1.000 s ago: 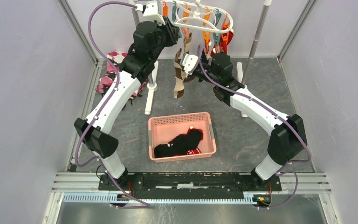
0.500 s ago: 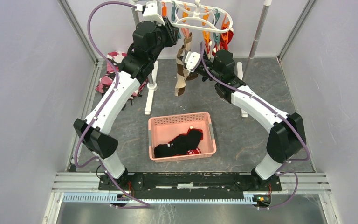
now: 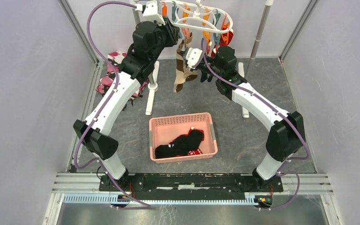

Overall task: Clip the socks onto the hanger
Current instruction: Clamp the sock onto the hanger.

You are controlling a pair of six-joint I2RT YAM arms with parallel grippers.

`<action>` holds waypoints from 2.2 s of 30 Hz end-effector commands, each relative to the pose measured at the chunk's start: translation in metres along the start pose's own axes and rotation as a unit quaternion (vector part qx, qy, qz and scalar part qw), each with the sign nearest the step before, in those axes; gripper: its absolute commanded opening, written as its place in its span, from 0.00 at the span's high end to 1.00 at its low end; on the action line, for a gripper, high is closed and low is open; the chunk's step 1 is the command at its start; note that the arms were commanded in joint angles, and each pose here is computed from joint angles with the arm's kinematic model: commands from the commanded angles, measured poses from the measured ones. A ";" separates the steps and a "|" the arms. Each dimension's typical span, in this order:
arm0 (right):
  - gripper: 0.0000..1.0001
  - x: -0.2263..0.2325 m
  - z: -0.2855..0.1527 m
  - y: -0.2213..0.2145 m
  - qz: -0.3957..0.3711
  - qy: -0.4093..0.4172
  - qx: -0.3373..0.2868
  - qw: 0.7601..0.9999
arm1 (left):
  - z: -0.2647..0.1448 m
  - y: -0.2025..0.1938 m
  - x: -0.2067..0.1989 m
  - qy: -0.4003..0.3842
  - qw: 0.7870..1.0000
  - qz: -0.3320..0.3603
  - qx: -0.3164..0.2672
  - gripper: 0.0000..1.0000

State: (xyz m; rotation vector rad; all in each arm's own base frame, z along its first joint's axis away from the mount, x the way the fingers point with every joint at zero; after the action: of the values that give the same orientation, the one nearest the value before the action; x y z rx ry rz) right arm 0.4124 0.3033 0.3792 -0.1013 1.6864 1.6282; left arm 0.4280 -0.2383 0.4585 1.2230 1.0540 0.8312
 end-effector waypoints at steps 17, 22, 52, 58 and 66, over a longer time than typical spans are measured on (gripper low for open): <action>1.00 -0.031 0.011 0.020 -0.041 -0.025 -0.027 0.998 | -0.017 0.030 0.002 -0.004 0.999 0.017 -0.037 0.98; 0.99 -0.034 0.012 0.021 -0.043 -0.025 -0.029 0.998 | -0.018 0.029 0.003 -0.003 0.999 0.020 -0.034 0.98; 0.99 -0.056 0.007 0.036 -0.076 -0.057 -0.020 0.995 | -0.016 0.019 0.005 0.000 0.999 0.029 -0.019 0.98; 0.99 -0.058 0.007 0.042 -0.080 -0.058 -0.026 0.995 | -0.015 0.017 0.005 0.000 0.999 0.029 -0.017 0.98; 0.99 -0.055 0.007 0.038 -0.077 -0.056 -0.023 0.995 | -0.018 0.021 0.006 0.005 1.000 0.020 -0.021 0.75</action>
State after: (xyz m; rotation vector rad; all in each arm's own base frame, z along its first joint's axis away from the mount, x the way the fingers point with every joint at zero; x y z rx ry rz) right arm 0.4353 0.2972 0.4123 -0.1345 1.6150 1.5393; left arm 0.4249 -0.2366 0.4595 1.2243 1.0541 0.8304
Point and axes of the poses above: each gripper's point midway between its finger pads, its own z axis out along the fingers, its own x axis along the line the jaws close on, y = z × x, the point moved 4 cm from there along -z, back along the fingers, and after that the axes turned 9 degrees about z, right-handed, at the moved point
